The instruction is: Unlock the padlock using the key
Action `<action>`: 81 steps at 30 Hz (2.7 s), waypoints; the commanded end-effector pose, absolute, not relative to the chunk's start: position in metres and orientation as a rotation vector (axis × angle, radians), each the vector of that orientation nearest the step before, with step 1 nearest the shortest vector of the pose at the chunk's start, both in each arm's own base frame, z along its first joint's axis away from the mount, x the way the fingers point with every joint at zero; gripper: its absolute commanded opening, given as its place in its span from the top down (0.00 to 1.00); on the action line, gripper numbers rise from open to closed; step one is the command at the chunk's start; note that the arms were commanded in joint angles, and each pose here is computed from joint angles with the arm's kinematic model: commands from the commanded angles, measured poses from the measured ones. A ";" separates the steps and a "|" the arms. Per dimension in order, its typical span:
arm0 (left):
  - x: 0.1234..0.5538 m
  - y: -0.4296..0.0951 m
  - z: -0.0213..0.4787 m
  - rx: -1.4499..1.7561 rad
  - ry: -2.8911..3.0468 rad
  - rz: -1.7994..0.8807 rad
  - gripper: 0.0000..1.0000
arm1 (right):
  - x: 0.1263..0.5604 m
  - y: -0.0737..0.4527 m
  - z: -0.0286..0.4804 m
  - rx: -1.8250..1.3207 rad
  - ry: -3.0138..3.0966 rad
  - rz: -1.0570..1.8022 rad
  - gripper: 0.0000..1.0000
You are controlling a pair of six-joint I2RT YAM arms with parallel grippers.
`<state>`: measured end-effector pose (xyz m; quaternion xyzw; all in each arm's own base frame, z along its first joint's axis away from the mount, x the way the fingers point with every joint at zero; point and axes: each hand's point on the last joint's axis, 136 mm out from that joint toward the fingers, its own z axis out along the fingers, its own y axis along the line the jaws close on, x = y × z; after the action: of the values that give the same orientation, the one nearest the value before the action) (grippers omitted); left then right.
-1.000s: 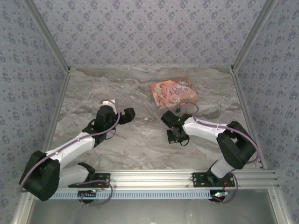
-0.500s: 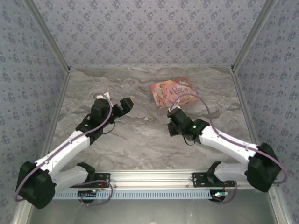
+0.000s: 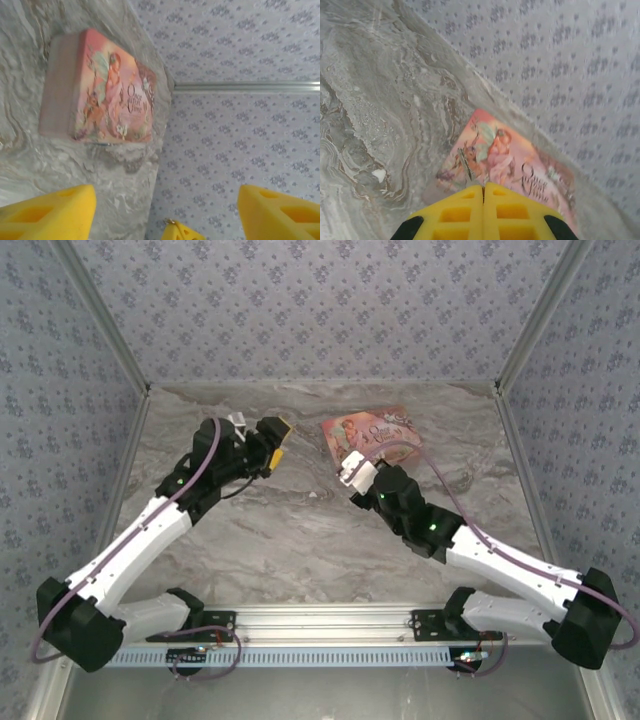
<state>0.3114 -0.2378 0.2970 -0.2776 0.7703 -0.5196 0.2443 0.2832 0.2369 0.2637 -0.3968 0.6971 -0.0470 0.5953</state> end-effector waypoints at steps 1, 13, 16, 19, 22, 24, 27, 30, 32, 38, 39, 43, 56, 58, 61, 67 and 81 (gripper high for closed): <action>0.299 -0.259 0.291 -0.923 2.198 -1.535 0.28 | 0.286 0.254 0.303 -1.000 1.437 -0.217 1.00; 0.292 -0.294 0.287 -0.932 2.263 -1.584 0.46 | 0.284 0.287 0.307 -1.117 1.320 -0.279 1.00; 0.292 -0.298 0.284 -0.936 2.276 -1.592 0.50 | 0.282 0.292 0.308 -1.129 1.306 -0.275 1.00; 0.292 -0.299 0.284 -0.934 2.282 -1.587 0.56 | 0.281 0.296 0.308 -1.138 1.298 -0.269 1.00; 0.292 -0.299 0.283 -0.932 2.288 -1.578 0.62 | 0.281 0.298 0.307 -1.141 1.298 -0.268 1.00; 0.293 -0.299 0.283 -0.934 2.289 -1.573 0.65 | 0.281 0.299 0.307 -1.143 1.297 -0.266 1.00; 0.293 -0.299 0.281 -0.939 2.297 -1.567 0.73 | 0.280 0.300 0.305 -1.148 1.297 -0.264 1.00; 0.293 -0.299 0.281 -0.934 2.301 -1.562 0.77 | 0.280 0.301 0.304 -1.149 1.299 -0.263 1.00; 0.293 -0.299 0.282 -0.931 2.300 -1.559 0.81 | 0.280 0.301 0.304 -1.149 1.298 -0.263 1.00; 0.293 -0.299 0.280 -0.933 2.310 -1.549 0.92 | 0.280 0.300 0.304 -1.146 1.303 -0.267 1.00; 0.293 -0.299 0.280 -0.934 2.309 -1.549 0.94 | 0.280 0.300 0.303 -1.149 1.305 -0.268 1.00; 0.293 -0.299 0.281 -0.921 2.313 -1.543 0.98 | 0.281 0.301 0.300 -1.158 1.310 -0.272 1.00; 0.292 -0.301 0.277 -0.929 2.338 -1.531 0.80 | 0.285 0.303 0.301 -1.148 1.308 -0.290 1.00; 0.291 -0.302 0.277 -0.924 2.346 -1.535 0.80 | 0.285 0.305 0.299 -1.151 1.308 -0.289 1.00; 0.291 -0.303 0.275 -0.926 2.353 -1.535 0.80 | 0.286 0.306 0.299 -1.148 1.308 -0.289 1.00; 0.291 -0.302 0.272 -0.927 2.357 -1.526 0.87 | 0.286 0.307 0.297 -1.149 1.315 -0.283 1.00; 0.299 -0.298 0.278 -0.773 2.314 -1.452 1.00 | 0.273 0.296 0.293 -1.148 1.433 -0.101 0.65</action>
<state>0.3004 -0.2970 0.2677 -0.2603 0.8083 -0.5049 0.1552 0.2802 0.3007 0.2703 -0.5203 0.6004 -0.0974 0.5995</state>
